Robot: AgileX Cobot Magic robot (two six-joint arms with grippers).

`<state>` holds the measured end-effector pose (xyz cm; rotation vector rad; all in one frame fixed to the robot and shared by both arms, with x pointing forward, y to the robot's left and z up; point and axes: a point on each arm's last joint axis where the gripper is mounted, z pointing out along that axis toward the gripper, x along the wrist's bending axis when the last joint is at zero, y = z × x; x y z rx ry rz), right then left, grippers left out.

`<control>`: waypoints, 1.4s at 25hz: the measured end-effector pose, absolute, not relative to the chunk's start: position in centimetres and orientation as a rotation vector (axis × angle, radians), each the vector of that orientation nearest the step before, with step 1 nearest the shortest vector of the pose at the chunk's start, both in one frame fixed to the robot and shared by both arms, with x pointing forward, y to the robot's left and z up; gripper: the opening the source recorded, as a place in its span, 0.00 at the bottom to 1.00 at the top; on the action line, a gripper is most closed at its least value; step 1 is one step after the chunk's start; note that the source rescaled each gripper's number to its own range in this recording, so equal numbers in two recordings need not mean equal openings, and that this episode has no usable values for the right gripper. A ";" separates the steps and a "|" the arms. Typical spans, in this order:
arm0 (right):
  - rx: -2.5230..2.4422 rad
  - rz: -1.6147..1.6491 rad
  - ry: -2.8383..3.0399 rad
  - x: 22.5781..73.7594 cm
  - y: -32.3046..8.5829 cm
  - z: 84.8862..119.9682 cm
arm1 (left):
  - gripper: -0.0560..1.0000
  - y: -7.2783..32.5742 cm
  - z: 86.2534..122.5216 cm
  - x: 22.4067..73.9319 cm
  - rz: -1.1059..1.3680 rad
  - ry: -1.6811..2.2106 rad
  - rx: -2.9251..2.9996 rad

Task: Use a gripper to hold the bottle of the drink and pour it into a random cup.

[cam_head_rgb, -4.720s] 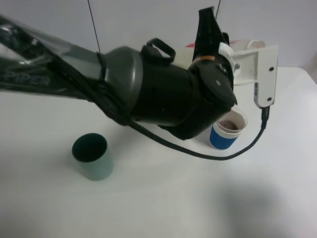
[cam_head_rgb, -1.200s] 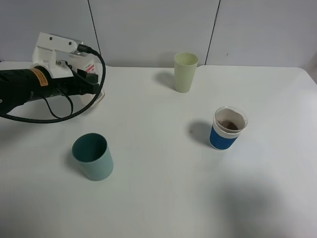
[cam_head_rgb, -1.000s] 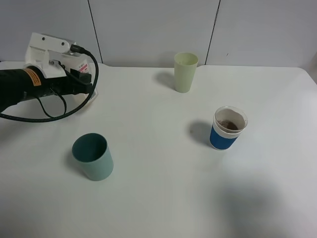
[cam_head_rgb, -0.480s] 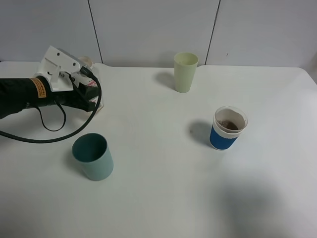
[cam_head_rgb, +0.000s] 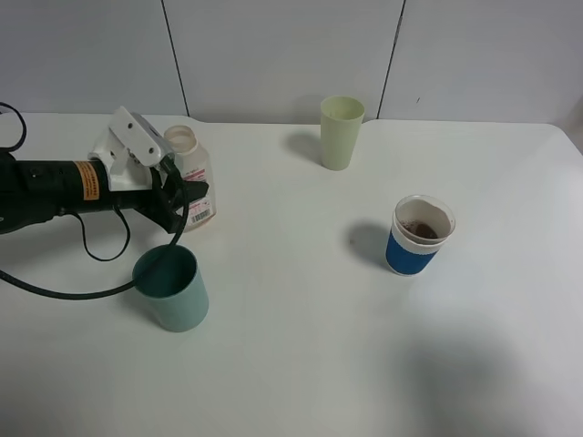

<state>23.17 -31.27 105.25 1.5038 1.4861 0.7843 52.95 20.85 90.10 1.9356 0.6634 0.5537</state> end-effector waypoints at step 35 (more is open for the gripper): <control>1.504 0.784 1.486 23.2 -31.3 105.3 | 0.60 20.3 88.9 52.6 0.477 0.601 1.945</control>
